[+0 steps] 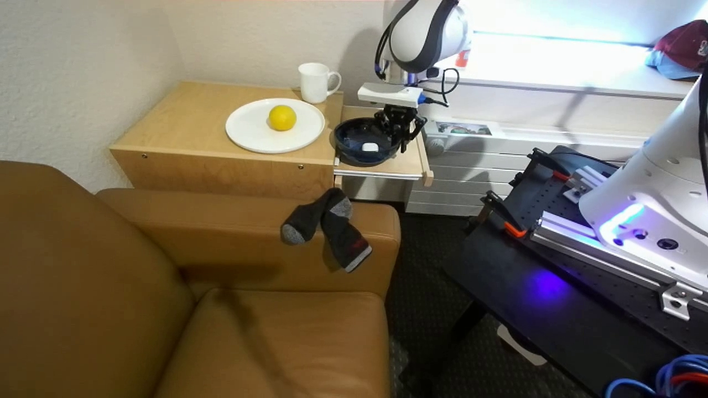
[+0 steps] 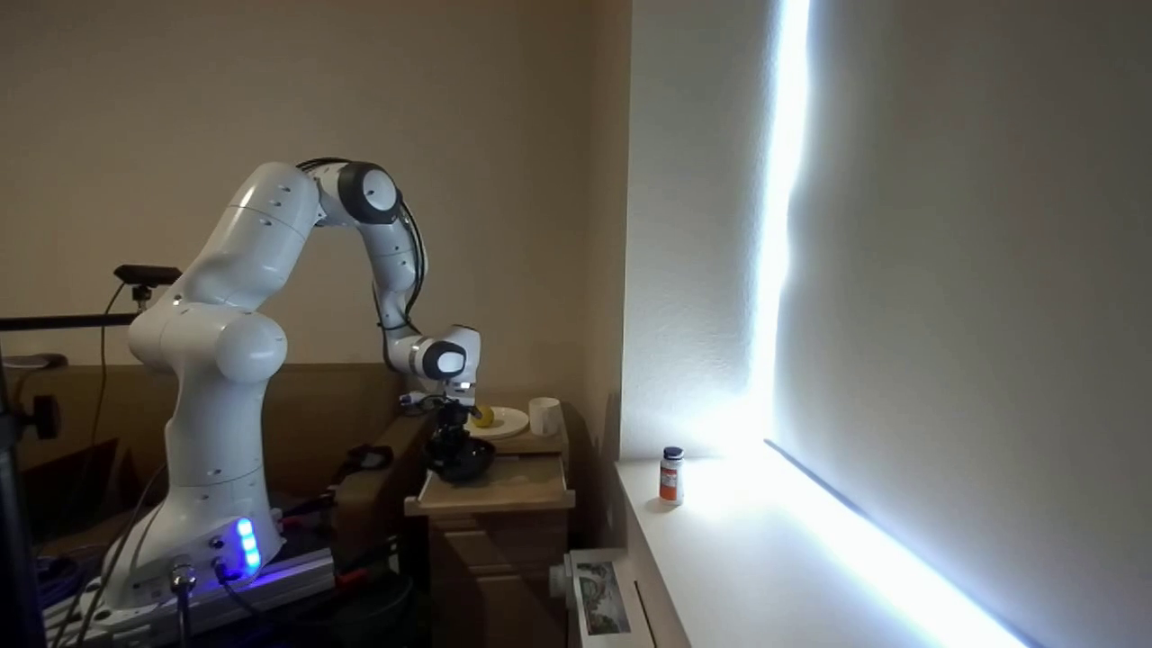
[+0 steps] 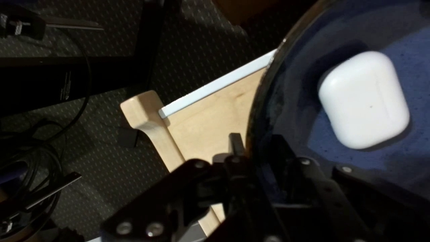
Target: Move the bowl to the windowsill, push the nightstand shelf backwards
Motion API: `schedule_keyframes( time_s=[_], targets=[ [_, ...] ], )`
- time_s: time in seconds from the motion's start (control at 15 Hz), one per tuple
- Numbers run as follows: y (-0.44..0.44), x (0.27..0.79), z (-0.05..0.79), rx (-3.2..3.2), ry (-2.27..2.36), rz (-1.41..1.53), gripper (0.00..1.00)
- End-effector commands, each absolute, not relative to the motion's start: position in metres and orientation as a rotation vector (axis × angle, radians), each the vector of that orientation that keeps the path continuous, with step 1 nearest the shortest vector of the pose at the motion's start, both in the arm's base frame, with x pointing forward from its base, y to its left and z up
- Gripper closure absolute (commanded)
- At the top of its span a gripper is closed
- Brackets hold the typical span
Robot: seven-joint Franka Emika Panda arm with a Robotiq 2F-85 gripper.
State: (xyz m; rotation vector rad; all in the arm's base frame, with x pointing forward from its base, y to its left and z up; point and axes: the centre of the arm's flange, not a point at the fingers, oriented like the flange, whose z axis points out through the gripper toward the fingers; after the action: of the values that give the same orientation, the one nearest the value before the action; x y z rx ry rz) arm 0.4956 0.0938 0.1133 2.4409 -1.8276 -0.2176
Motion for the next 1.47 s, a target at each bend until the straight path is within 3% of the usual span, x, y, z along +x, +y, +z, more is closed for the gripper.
schedule_keyframes(
  time_s=[0.0, 0.33, 0.53, 1.4],
  targets=[
    [0.068, 0.485, 0.128, 2.449, -1.890, -0.241, 0.95],
    [0.034, 0.464, 0.156, 2.359, -1.992, -0.140, 0.95],
    [0.012, 0.445, 0.167, 2.297, -2.076, -0.092, 1.00],
    [-0.079, 0.338, 0.192, 1.736, -2.559, 0.103, 0.98]
  ],
)
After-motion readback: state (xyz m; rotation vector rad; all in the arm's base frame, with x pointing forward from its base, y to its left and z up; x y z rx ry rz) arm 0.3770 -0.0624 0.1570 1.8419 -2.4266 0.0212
